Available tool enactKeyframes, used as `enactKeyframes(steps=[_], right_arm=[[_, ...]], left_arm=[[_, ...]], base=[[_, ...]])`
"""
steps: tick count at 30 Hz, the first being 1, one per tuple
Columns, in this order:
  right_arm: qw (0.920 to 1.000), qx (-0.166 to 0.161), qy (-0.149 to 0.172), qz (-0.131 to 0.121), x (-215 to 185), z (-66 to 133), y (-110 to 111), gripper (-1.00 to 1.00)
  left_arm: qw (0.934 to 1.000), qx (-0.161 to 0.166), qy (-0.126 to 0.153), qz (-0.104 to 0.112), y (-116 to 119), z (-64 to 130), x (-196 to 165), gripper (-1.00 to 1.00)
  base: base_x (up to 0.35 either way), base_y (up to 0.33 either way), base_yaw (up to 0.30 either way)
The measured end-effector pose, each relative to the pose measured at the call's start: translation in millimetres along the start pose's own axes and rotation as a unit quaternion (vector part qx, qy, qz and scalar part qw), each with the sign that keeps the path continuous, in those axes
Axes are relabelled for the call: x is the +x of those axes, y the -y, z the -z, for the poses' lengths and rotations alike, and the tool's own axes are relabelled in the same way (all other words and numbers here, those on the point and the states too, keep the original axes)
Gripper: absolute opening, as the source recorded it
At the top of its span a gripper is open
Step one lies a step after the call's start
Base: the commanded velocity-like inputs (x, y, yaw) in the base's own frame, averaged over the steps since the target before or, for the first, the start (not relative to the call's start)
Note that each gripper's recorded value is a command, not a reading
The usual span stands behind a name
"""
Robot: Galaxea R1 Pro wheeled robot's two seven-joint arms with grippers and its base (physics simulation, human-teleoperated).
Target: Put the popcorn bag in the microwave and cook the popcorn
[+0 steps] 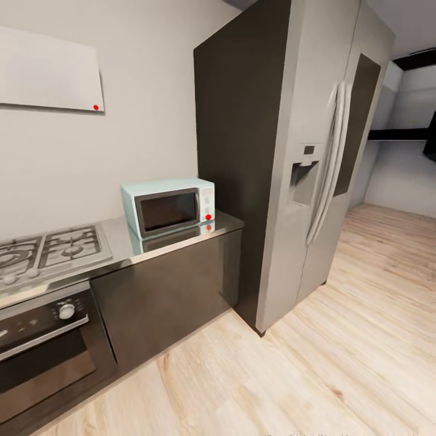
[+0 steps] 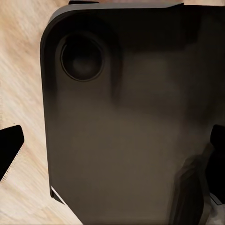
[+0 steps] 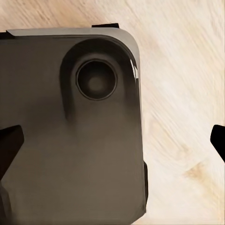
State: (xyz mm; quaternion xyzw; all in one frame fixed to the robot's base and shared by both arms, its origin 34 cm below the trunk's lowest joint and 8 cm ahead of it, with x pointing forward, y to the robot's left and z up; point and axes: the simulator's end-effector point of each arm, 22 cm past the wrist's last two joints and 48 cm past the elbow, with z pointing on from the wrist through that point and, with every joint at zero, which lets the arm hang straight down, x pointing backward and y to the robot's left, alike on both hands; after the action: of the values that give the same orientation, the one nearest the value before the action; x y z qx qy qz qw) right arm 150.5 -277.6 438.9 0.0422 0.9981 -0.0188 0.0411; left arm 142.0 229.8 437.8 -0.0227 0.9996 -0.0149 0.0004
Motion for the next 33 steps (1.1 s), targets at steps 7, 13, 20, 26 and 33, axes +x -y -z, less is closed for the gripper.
enactKeyframes(steps=[7, 13, 20, 26, 33], right_arm=[[1.0000, 0.000, 0.000, 0.000, 0.0, 0.0, 0.0, 1.00], [1.0000, 0.000, 0.001, 0.000, -0.3, 0.1, 0.0, 1.00], [1.0000, -0.002, 0.001, 0.006, -0.9, 0.0, -1.0, 1.00], [1.0000, -0.003, 0.001, 0.009, -0.8, 0.1, -1.3, 1.00], [1.0000, -0.003, 0.002, 0.009, -1.1, 0.1, -1.3, 1.00]], left_arm=[[1.0000, 0.000, 0.000, -0.001, -0.2, 0.0, 0.1, 1.00], [1.0000, 0.001, -0.001, -0.003, 0.9, 0.1, 0.4, 1.00], [1.0000, 0.000, -0.002, -0.003, 0.8, 0.1, 0.8, 1.00], [1.0000, 0.000, -0.005, 0.000, 0.8, 0.1, 2.2, 1.00], [1.0000, -0.001, -0.005, 0.002, -0.4, 0.1, 2.2, 1.00]], base=[[0.029, -0.013, -0.242], [0.206, -0.152, -0.242], [0.246, -0.178, -0.107], [0.275, -0.154, -0.001], [0.296, -0.114, 0.000]])
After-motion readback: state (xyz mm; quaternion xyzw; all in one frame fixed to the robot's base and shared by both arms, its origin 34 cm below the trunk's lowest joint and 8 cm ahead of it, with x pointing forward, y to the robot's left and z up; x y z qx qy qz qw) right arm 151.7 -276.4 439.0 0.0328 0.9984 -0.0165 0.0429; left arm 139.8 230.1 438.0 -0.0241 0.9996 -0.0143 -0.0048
